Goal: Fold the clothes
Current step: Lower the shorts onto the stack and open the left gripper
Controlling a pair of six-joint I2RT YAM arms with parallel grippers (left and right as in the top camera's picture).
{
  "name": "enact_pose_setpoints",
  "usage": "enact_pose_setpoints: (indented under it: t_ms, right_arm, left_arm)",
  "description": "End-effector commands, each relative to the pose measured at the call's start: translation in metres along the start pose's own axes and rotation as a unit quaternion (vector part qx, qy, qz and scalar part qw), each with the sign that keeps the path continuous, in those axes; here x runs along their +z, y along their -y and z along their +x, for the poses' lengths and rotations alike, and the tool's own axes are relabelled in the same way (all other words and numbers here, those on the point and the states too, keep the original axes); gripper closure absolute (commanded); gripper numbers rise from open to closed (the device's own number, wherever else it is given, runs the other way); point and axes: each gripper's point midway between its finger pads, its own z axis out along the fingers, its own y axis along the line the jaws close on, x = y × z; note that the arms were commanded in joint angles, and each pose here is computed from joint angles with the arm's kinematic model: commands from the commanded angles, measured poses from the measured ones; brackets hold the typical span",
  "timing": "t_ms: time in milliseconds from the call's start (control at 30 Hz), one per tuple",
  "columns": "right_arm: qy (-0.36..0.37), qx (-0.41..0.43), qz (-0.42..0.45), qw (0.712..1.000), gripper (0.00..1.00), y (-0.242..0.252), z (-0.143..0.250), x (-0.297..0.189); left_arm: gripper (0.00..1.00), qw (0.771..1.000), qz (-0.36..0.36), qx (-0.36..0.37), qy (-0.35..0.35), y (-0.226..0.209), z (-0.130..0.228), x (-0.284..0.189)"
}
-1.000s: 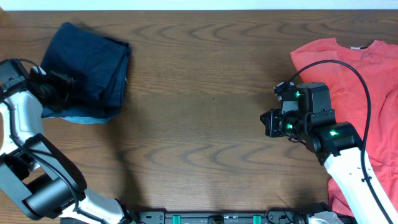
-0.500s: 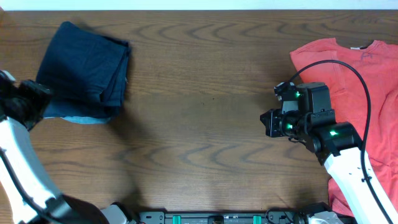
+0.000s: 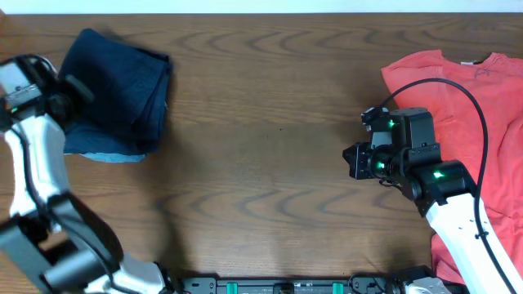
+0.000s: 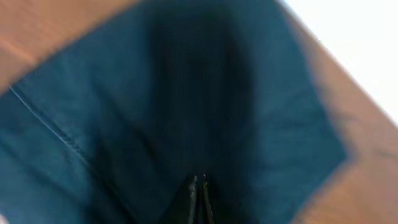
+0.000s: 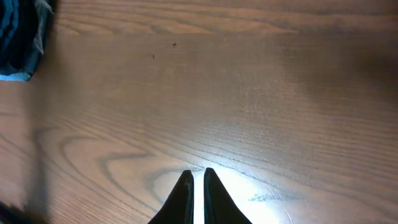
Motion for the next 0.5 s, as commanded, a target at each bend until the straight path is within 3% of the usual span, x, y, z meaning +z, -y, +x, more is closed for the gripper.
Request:
enact_pose_setpoints:
  t_ms: [0, 167, 233, 300, 467]
  right_arm:
    - [0.009, 0.009, 0.001, 1.000, 0.93, 0.000, -0.005, -0.004]
    - [0.009, 0.009, 0.001, 1.000, 0.95, 0.000, -0.005, -0.004]
    - [0.009, 0.009, 0.001, 1.000, 0.96, 0.000, -0.005, -0.004]
    - [0.012, 0.008, 0.002, 1.000, 0.97, 0.000, -0.006, -0.004]
    - [0.039, -0.021, -0.001, 0.999, 0.99, -0.011, -0.020, -0.017]
  left_arm:
    - [0.91, 0.998, -0.052, -0.002, -0.031, -0.029, 0.014, 0.032]
    - [0.83, 0.996, -0.057, -0.010, -0.071, -0.038, 0.034, 0.051]
    - [0.72, 0.997, -0.034, -0.006, -0.068, -0.028, 0.031, 0.045]
    - [0.65, 0.998, -0.005, 0.005, -0.063, -0.014, 0.026, 0.034]
    - [0.57, 0.993, 0.077, 0.081, -0.043, 0.035, 0.013, -0.024]
